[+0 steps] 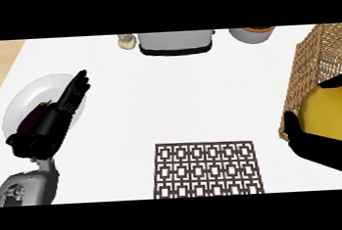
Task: Pick the lemon from the placemat and place it in the basket
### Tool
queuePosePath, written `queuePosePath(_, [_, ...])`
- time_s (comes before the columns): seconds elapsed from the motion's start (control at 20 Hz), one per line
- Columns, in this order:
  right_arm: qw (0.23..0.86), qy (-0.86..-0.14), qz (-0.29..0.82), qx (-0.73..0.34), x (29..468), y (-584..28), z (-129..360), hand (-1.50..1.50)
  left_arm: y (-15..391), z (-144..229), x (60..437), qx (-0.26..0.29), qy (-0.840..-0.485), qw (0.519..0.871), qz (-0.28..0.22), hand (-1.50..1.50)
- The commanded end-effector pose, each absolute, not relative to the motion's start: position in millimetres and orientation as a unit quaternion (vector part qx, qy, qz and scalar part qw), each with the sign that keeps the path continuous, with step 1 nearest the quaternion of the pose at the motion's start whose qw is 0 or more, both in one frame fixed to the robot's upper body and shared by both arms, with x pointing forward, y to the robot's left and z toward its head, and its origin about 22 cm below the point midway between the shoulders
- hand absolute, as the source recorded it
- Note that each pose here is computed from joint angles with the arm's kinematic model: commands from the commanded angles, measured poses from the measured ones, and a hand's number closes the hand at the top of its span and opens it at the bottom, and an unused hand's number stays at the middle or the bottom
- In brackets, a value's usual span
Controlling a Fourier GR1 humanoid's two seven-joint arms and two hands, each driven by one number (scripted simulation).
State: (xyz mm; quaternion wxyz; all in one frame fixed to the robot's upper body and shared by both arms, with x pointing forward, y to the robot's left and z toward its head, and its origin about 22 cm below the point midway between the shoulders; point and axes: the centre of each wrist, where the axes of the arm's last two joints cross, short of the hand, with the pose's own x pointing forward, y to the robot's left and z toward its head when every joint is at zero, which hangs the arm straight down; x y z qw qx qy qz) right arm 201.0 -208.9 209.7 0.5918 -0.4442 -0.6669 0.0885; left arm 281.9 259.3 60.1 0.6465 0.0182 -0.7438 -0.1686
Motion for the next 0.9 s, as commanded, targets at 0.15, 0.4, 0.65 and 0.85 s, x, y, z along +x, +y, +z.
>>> queuePosePath(0.15, [0.579,-0.662,0.009,-0.475,244,-237,239,1.50,273,46,280,0.016,-0.740,0.652,-0.166,0.00])
queuePosePath(0.4, [0.565,-0.659,-0.040,-0.495,267,-289,240,1.50,269,67,283,0.027,-0.748,0.642,-0.165,0.00])
queuePosePath(0.65, [0.573,-0.637,-0.064,-0.512,290,-333,245,1.50,276,57,288,0.021,-0.745,0.645,-0.172,0.00])
queuePosePath(0.85, [0.590,-0.625,-0.054,-0.508,305,-362,241,1.50,243,69,284,0.022,-0.745,0.644,-0.170,0.00])
